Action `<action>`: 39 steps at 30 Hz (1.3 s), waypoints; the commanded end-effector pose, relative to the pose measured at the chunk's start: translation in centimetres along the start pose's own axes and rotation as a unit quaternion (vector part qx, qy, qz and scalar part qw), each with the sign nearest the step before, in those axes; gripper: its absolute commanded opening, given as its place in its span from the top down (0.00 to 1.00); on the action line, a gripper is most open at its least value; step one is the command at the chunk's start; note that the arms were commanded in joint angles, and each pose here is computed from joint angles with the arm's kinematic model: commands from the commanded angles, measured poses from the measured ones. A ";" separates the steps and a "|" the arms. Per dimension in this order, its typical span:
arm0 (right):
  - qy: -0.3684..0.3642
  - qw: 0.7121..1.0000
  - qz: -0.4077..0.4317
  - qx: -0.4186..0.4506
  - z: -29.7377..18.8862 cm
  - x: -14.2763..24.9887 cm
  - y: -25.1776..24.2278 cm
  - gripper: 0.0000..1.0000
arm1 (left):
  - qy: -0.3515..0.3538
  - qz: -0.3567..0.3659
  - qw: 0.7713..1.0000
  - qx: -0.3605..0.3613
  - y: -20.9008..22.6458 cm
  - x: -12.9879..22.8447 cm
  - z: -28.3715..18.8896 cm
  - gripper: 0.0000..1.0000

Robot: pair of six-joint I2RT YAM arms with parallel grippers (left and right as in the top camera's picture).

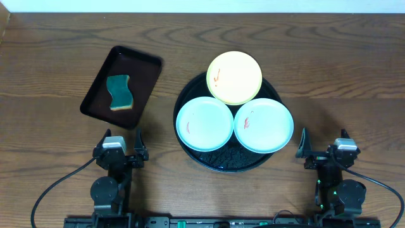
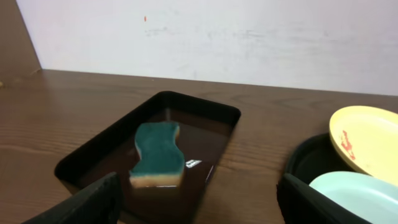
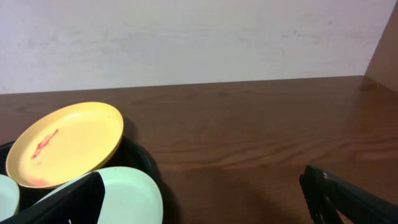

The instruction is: Clean dirty plates on tray and stack at the side

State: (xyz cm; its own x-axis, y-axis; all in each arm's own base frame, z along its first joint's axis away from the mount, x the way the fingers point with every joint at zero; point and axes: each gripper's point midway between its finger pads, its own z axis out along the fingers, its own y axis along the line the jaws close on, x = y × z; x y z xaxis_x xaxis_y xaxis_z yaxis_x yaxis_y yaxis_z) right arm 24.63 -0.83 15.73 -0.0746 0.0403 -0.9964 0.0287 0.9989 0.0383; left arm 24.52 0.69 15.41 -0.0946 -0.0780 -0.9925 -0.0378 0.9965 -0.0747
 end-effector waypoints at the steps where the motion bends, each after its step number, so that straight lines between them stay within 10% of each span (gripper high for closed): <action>1: 0.001 1.000 -0.007 0.005 0.0 0.2 -0.2 0.01 | 0.013 -0.073 0.996 0.052 -1.8 0.7 0.0 0.20; 7: 0.001 1.000 -0.007 0.005 0.0 0.2 -0.2 0.01 | 0.017 -0.172 0.957 0.235 -7.9 -1.2 -1.9 0.20; 18: 0.001 1.000 -0.007 0.005 0.0 0.2 -0.2 0.01 | -0.245 -0.099 0.860 0.436 -12.7 -17.6 -12.6 0.20; 30: 0.001 1.000 -0.007 0.005 0.0 0.2 -0.2 0.01 | -0.044 -0.154 0.905 0.394 -13.5 -24.2 -15.8 0.20; 39: 0.001 1.000 -0.007 0.005 0.0 0.2 -0.2 0.01 | 0.135 -0.166 0.913 0.347 -13.5 -22.8 -12.3 0.20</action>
State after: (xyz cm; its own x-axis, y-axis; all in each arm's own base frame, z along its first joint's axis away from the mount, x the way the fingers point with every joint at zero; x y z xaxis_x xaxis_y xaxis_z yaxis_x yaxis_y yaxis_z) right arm 24.63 -0.84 15.75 -0.0738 0.0399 -0.9965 0.0291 0.9989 0.0379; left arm 13.65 -11.19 40.45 -0.4168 -0.3474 -0.8400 0.5120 0.6738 -0.5327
